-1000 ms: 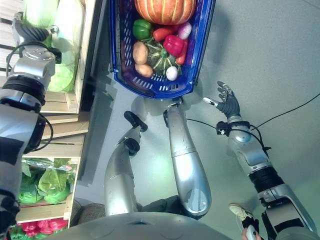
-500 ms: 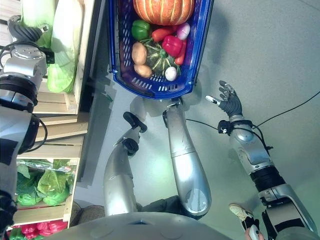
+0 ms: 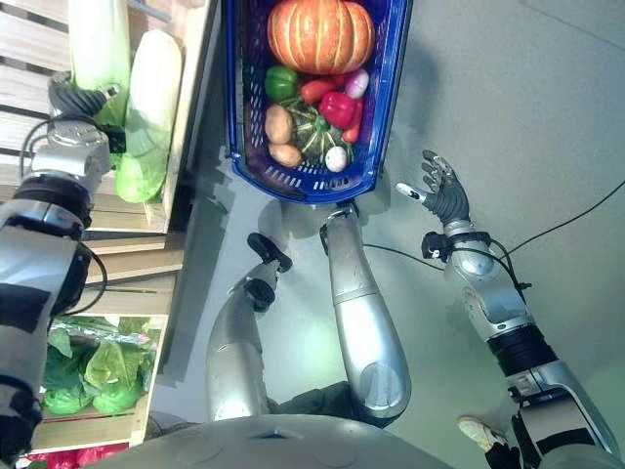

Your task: Pick up fruits and vegetables into the basket

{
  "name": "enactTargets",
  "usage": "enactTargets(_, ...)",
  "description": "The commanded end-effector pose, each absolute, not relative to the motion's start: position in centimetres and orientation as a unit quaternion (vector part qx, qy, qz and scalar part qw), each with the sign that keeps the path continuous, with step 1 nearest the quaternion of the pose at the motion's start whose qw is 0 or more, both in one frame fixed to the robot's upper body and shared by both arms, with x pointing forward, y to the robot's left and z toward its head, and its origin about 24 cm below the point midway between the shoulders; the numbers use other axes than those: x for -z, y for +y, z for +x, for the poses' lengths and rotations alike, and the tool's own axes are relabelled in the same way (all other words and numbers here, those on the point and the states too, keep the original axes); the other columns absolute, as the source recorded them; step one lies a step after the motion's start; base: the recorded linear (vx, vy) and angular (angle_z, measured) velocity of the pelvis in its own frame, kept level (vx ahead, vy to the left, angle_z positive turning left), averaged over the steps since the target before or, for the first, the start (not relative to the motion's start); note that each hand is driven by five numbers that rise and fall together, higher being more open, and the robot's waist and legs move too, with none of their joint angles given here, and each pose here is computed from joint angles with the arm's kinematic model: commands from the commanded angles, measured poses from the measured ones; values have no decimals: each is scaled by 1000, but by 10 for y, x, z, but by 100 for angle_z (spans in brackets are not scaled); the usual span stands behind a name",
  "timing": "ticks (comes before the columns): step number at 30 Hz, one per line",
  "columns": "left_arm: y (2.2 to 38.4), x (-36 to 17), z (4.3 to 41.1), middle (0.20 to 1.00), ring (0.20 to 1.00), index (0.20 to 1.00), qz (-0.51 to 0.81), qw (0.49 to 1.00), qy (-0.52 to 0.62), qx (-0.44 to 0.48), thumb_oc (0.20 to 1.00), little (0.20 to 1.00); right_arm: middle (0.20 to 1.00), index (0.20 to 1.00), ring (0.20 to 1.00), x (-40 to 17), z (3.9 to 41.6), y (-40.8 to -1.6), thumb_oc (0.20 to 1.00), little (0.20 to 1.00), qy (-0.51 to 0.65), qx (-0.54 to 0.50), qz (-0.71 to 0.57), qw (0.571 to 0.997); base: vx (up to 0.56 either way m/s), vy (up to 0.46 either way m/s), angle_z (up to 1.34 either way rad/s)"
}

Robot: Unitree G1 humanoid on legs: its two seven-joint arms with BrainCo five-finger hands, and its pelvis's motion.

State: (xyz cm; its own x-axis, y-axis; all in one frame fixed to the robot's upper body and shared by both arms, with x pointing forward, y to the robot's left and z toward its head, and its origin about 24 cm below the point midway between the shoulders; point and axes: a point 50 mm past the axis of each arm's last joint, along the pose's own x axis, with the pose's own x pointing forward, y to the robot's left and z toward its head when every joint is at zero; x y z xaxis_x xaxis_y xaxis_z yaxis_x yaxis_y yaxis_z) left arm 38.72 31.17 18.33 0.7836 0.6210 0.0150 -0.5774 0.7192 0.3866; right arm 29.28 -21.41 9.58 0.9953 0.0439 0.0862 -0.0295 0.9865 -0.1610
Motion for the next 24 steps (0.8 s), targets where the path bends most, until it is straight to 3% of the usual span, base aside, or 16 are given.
enactTargets(1, 304, -127, 376, 200, 200, 200, 153, 936, 98, -300, 200, 200, 1000, 1000, 1000, -106, 278, -214, 1000, 1000, -101, -36, -95, 990, 17, 44, 3)
enactTargets(16, 321, -118, 340, 200, 200, 200, 116, 933, -23, -339, 200, 200, 1000, 1000, 1000, -151, 267, -220, 1000, 1000, -200, -69, -132, 968, 1, -3, 12)
enactTargets(24, 300, -128, 321, 200, 200, 200, 147, 933, -144, -296, 200, 200, 1000, 1000, 1000, -170, 275, -206, 1000, 1000, -228, -108, -53, 966, -7, -23, 11)
